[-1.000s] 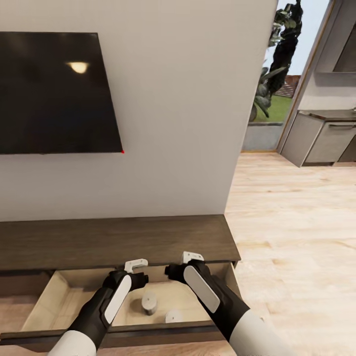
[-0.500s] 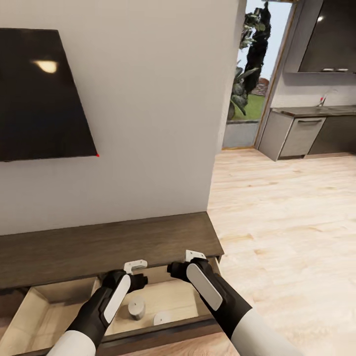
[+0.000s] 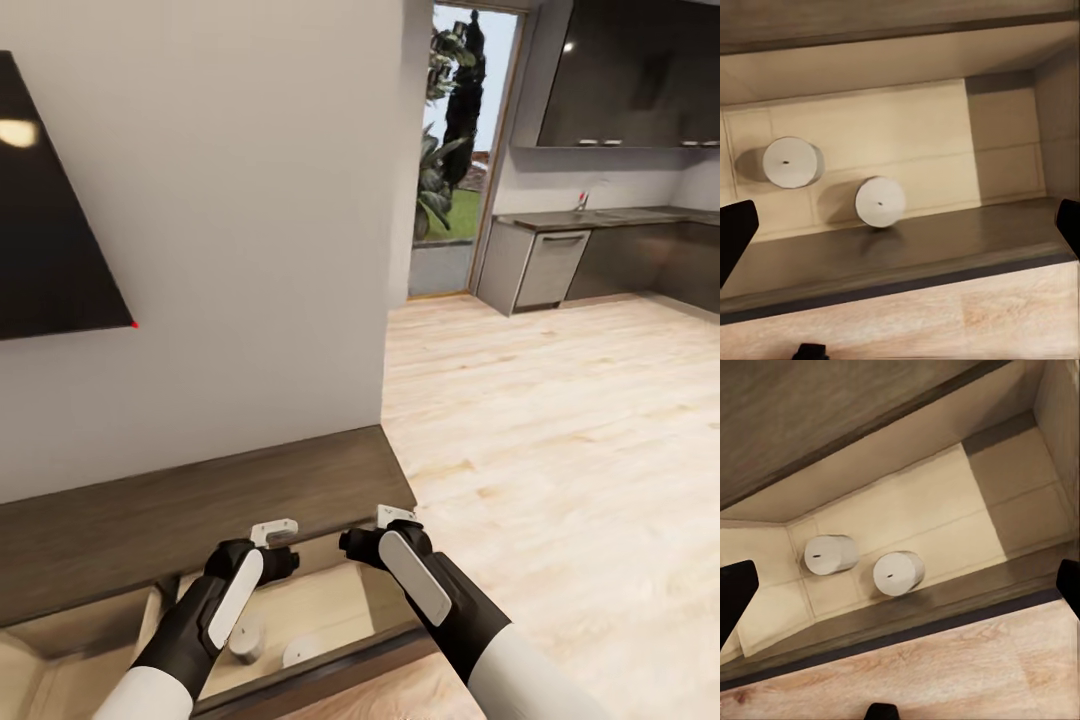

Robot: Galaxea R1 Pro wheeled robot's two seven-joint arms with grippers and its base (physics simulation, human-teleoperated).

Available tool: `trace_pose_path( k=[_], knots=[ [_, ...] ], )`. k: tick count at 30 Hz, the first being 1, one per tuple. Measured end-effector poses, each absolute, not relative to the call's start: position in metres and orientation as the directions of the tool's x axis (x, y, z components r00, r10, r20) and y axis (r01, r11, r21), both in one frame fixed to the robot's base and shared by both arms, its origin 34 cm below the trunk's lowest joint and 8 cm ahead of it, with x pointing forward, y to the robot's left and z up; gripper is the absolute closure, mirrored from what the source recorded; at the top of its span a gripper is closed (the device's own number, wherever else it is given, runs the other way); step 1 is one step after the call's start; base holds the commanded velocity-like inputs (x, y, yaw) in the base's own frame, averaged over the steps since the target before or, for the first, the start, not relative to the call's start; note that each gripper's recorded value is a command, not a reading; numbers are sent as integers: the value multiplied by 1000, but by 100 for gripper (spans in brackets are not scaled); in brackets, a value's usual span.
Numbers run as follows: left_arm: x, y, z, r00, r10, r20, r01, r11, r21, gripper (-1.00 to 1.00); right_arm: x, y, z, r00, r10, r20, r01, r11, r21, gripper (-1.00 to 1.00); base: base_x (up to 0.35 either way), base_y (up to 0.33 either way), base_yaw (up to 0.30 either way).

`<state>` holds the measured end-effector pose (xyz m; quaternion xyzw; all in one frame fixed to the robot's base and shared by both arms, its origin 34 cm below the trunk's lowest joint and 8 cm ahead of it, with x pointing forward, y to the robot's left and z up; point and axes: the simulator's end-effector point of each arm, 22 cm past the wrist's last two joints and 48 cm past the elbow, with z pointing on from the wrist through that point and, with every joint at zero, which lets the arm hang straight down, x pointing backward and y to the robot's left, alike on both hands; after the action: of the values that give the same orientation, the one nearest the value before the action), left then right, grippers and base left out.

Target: Place each of the two pumpkins and all three candles from the living room inside a cabinet in the living room (use any cabinet), then make sure every cabinet is closed, and position the cauldron so it is next to a table in the living room.

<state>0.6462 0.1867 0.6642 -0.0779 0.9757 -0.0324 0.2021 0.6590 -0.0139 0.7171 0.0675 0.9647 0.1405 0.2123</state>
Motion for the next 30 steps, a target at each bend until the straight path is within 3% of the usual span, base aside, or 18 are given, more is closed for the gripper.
trace_pose_path(
  k=[12,30],
  knots=[
    [645,187,661,-909,-166,-382,-140,986,-94,-100,656,-6,721,-913,252,-320,119,916,382,-100,0,0,-260],
    [640,188,649,-918,-163,-361,-141,986,-88,-100,675,-27,728,-891,333,-310,178,883,435,-100,0,0,-166]
  ],
)
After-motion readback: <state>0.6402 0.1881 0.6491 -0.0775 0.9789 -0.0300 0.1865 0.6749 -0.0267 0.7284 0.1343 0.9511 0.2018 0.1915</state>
